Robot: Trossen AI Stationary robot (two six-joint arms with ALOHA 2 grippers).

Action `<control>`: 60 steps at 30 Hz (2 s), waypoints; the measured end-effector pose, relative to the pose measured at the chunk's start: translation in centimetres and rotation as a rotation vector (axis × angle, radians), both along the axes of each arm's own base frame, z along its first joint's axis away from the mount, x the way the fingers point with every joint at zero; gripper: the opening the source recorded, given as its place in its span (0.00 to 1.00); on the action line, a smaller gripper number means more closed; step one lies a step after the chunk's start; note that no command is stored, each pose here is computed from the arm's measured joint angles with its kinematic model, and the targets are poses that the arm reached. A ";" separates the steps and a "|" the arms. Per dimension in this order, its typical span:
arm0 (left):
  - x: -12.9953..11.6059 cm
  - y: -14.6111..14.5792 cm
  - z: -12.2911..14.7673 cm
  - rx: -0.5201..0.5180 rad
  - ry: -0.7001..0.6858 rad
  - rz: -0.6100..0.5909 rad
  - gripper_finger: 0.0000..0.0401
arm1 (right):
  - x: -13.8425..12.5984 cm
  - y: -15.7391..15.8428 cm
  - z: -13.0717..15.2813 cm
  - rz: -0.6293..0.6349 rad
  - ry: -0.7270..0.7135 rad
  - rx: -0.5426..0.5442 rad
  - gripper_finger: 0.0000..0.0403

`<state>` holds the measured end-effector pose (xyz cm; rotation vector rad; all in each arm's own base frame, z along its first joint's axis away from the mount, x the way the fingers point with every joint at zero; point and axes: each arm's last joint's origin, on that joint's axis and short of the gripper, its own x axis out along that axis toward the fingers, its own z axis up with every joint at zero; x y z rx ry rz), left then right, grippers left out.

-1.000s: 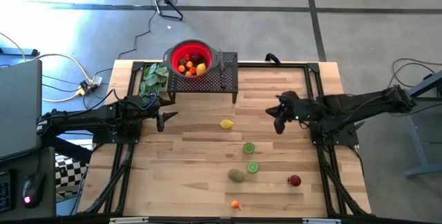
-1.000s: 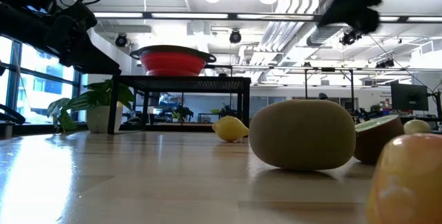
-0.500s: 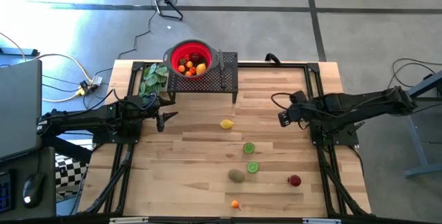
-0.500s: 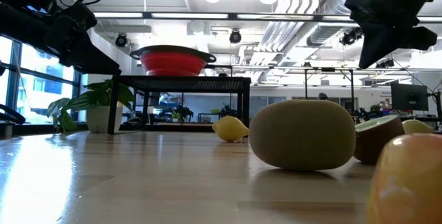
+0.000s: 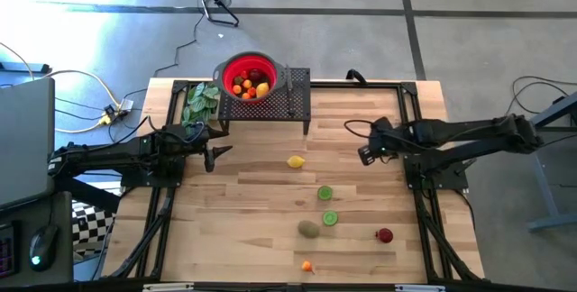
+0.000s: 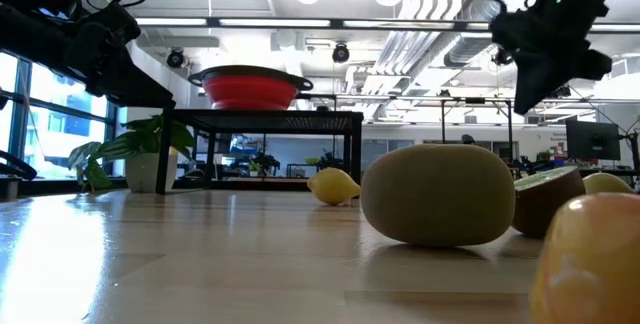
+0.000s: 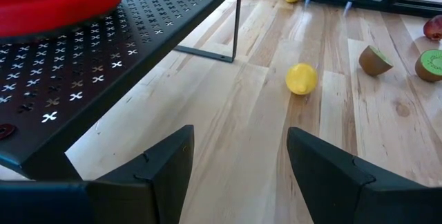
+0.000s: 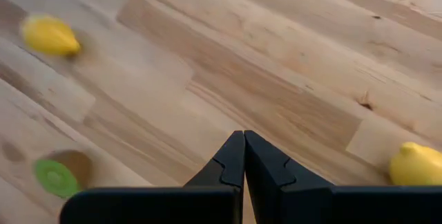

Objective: Pick & Place Fruit
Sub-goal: Put the brown sliced kiwi into the red strainer bowl on the shelf

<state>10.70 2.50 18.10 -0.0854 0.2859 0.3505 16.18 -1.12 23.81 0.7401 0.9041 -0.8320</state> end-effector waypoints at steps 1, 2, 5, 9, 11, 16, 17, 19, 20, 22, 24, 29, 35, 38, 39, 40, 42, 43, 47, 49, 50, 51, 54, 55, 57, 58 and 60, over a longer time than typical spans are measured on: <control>0.0 0.0 0.0 0.001 0.000 0.000 0.57 | 0.3 -0.1 -0.3 0.015 0.024 0.006 0.01; 0.0 0.0 0.0 0.001 0.000 0.000 0.57 | 0.5 -0.3 -0.6 0.026 0.051 0.014 0.01; 0.0 0.0 0.0 0.001 0.000 0.000 0.57 | 1.3 -0.8 -1.6 0.057 0.126 0.039 0.01; 0.0 0.0 0.0 0.001 0.000 0.000 0.57 | 1.9 -1.6 -2.7 0.097 0.212 0.063 0.01; 0.0 0.0 0.0 0.001 0.000 0.000 0.57 | 2.1 -1.9 -3.1 0.117 0.265 0.073 0.01; 0.0 0.0 0.0 0.001 0.000 0.000 0.57 | 2.8 -2.8 -2.2 0.164 0.448 0.087 0.01; 0.0 0.0 0.0 0.001 0.000 0.000 0.57 | 2.9 -3.0 -1.9 0.176 0.492 0.094 0.01; 0.0 0.0 0.0 0.001 0.000 0.000 0.57 | 3.1 -3.4 -1.5 0.185 0.566 0.103 0.01; 0.0 0.0 0.0 0.001 0.000 0.000 0.57 | 3.1 -3.6 -1.4 0.181 0.599 0.109 0.01; 0.0 0.0 0.0 0.001 0.000 0.000 0.57 | 2.9 -4.1 -1.4 0.163 0.663 0.128 0.01; 0.0 0.0 0.0 0.001 0.000 0.000 0.57 | 2.8 -4.6 -1.7 0.138 0.703 0.155 0.01; 0.0 0.0 0.0 0.001 0.001 -0.001 0.57 | 2.9 -5.6 -2.4 0.123 0.746 0.192 0.01; 0.0 0.0 0.0 -0.002 0.000 0.000 0.57 | 3.2 -5.8 -3.1 0.231 0.796 0.235 0.07; 0.0 0.0 0.0 -0.002 0.001 0.000 0.57 | 3.1 -5.7 -3.2 0.243 0.832 0.247 0.19; 0.0 0.0 0.0 -0.003 0.002 0.000 0.57 | 3.0 -5.7 -3.2 0.248 0.839 0.243 0.24; 0.0 0.0 0.0 -0.002 0.001 0.000 0.57 | 3.0 -5.7 -3.2 0.251 0.843 0.238 0.30; 0.0 0.0 0.0 -0.003 0.003 0.000 0.57 | 2.9 -5.8 -3.2 0.227 0.856 0.222 0.40; 0.0 0.0 -0.1 -0.004 0.005 0.000 0.57 | 2.8 -5.8 -3.2 0.205 0.859 0.218 0.45; 0.0 0.0 -0.1 -0.004 0.005 0.000 0.57 | 2.6 -6.2 -3.1 0.147 0.853 0.239 0.60; 0.0 0.0 -0.1 -0.004 0.005 0.000 0.57 | 2.5 -6.5 -3.1 0.136 0.852 0.243 0.62; 0.0 0.0 -0.1 -0.004 0.006 0.000 0.57 | 2.5 -6.6 -3.1 0.129 0.851 0.246 0.63; 0.0 0.0 -0.1 -0.004 0.005 0.000 0.57 | 2.4 -6.7 -3.1 0.122 0.850 0.250 0.63; 0.0 0.0 -0.1 -0.004 0.006 0.000 0.57 | 2.2 -7.2 -3.2 0.099 0.848 0.261 0.63; 0.0 0.0 -0.1 -0.004 0.006 0.000 0.57 | 2.1 -7.3 -3.2 0.090 0.846 0.265 0.62; 0.0 0.0 -0.1 -0.003 0.006 0.000 0.57 | 2.0 -7.6 -3.2 0.063 0.840 0.276 0.62; 0.0 0.0 -0.1 -0.004 0.006 0.000 0.57 | 1.9 -7.7 -3.2 0.041 0.836 0.281 0.62; 0.0 0.0 -0.1 -0.004 0.007 0.000 0.57 | 1.8 -7.8 -3.2 -0.012 0.832 0.285 0.62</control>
